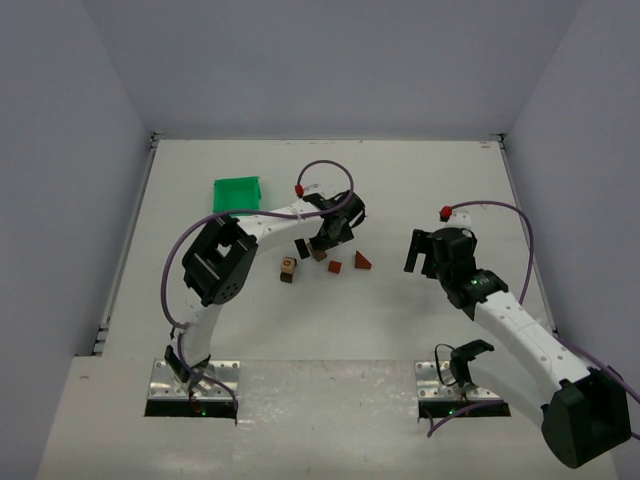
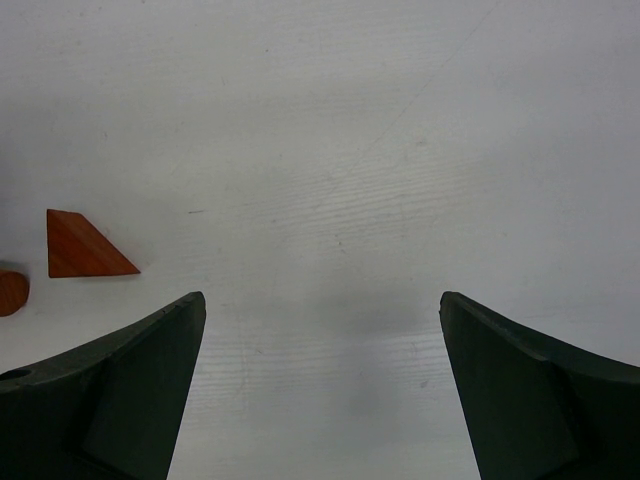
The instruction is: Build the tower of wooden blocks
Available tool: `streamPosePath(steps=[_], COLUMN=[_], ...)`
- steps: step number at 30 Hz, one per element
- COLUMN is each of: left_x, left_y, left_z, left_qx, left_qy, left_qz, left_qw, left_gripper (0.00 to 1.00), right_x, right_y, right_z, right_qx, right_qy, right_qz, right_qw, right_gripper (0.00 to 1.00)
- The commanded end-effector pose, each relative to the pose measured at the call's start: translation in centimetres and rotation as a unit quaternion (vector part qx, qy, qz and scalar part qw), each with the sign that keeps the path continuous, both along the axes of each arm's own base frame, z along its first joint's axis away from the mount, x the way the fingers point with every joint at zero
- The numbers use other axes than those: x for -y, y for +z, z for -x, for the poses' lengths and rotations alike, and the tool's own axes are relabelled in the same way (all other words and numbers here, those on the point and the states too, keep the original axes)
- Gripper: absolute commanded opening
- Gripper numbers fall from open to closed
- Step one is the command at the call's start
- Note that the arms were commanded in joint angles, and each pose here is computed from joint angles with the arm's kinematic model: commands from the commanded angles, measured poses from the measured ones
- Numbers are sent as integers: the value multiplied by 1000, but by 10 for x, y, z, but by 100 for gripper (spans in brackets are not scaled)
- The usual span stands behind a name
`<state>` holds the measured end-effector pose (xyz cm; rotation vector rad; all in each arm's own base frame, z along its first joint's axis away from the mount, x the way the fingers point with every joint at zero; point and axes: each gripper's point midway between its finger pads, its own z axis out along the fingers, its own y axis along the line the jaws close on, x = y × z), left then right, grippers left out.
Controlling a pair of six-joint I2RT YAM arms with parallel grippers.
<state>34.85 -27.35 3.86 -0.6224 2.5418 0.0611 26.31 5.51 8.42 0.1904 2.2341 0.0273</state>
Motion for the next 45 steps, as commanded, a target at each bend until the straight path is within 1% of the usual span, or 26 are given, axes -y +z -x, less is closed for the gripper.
streamPosePath(steps=[1,6,11,13,24,34,43,45], left_x=[-1,5,5,4,-7,-10,-6,-5], left_y=[-5,-10,-14,-16,-22,-19,-27,-28], left_z=[-8,-12,-13,-13,-16,-21,-20,-21], left_qx=[10,11,11,8,1,9,-3,-4], left_qy=[10,1,-4,-2,2,-7,-24,-27], left_qz=[18,34,29,26,18,9,13,11], left_qw=[1000,999,1000,1000,1000,1000,1000,1000], left_gripper=[85,77,72,69,61,45,35,29], right_x=[2,2,2,1,3,3,3,4], right_y=[18,19,18,17,18,17,19,20], right_z=[-9,-9,-9,-9,-9,-9,-8,-8], right_qx=[32,32,30,28,32,28,32,34], right_qy=[-14,-12,-13,-12,-15,-15,-16,-17], right_qz=[-6,-7,-5,-6,-4,-5,-7,-7], right_qw=[999,999,999,1000,999,999,999,999], right_gripper=[99,99,99,99,99,99,99,99])
